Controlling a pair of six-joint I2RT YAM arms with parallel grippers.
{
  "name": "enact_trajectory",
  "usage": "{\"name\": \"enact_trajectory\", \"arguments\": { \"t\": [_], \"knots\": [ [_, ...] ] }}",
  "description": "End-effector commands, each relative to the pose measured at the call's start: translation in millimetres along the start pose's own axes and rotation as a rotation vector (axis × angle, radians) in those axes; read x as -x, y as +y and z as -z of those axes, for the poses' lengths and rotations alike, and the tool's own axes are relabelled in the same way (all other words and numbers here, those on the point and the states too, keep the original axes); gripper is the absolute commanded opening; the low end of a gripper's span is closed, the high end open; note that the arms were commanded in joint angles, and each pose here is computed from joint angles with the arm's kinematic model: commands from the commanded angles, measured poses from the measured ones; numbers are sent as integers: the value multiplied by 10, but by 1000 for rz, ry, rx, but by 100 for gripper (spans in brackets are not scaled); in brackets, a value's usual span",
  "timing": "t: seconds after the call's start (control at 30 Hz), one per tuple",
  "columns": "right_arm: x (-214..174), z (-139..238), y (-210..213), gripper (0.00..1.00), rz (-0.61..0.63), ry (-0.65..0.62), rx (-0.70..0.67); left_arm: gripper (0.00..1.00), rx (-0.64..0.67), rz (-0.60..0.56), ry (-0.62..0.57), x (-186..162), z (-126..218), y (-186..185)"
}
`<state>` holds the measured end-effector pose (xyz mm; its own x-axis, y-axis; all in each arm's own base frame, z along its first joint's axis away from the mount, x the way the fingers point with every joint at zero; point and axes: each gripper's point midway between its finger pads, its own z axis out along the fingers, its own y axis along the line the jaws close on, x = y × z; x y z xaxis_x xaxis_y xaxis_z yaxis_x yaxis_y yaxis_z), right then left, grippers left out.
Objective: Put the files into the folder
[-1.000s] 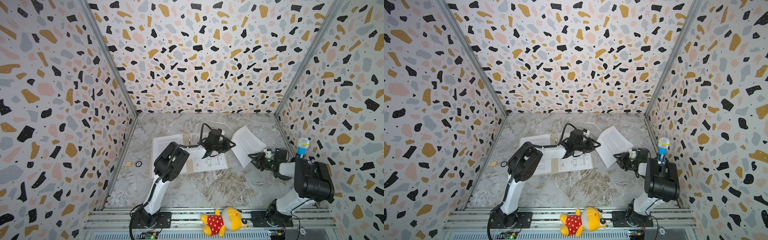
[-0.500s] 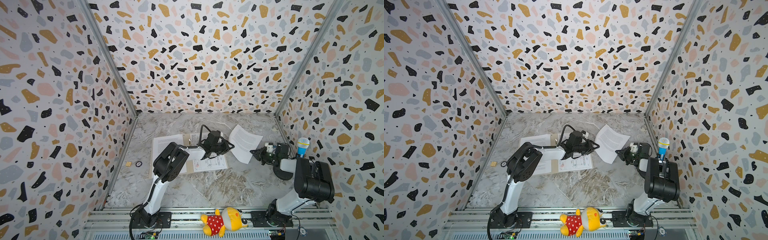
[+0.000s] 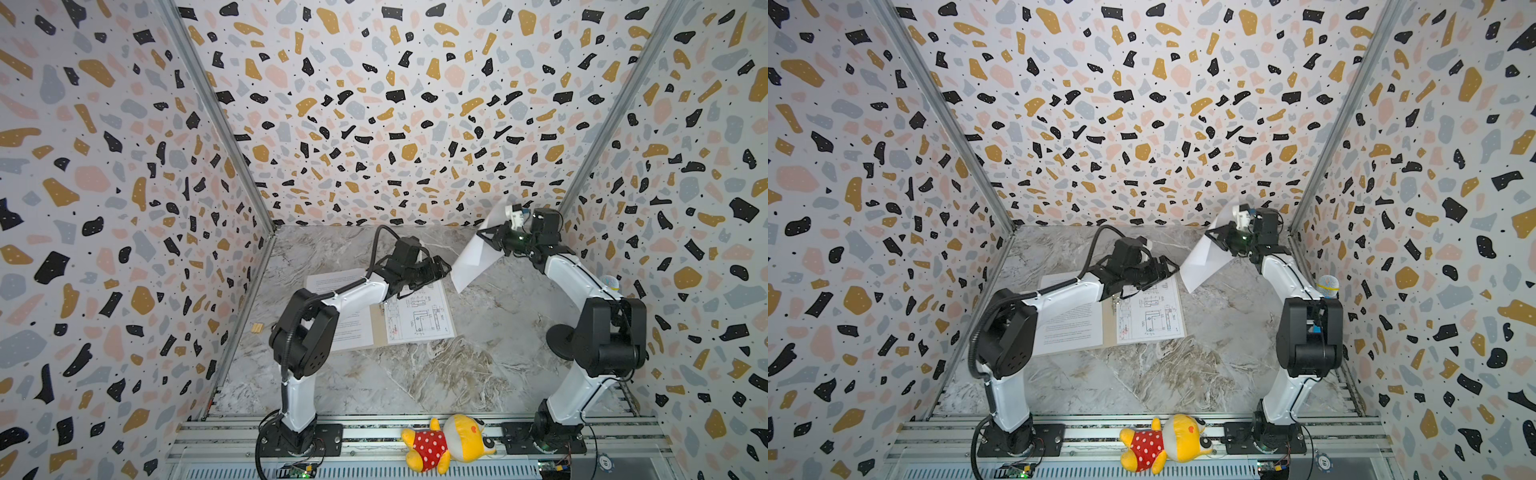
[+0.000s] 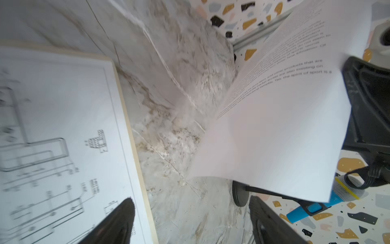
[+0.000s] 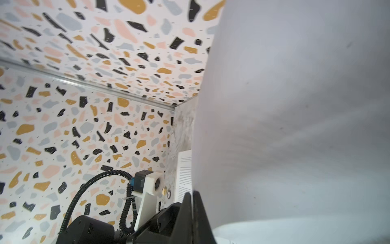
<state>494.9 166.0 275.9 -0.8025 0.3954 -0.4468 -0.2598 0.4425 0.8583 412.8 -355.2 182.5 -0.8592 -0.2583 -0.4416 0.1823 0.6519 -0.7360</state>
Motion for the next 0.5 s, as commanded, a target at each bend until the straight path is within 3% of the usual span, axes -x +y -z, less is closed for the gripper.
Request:
{"name": "enact_trajectory", "arguments": {
  "t": [0.0, 0.07, 0.33, 0.47],
  "knots": [
    [-52, -137, 413, 0, -5, 75, 93, 91, 117, -68, -73, 175, 429, 228],
    [-44, -176, 582, 0, 3, 85, 131, 99, 167, -49, -132, 282, 667, 425],
    [-336, -637, 1106, 0, 47, 215, 235, 100, 319, 71, -256, 500, 1270, 1290],
    [-422, -591, 834, 0, 53, 219, 172, 100, 317, 142, -293, 511, 1444, 1587]
  ]
}}
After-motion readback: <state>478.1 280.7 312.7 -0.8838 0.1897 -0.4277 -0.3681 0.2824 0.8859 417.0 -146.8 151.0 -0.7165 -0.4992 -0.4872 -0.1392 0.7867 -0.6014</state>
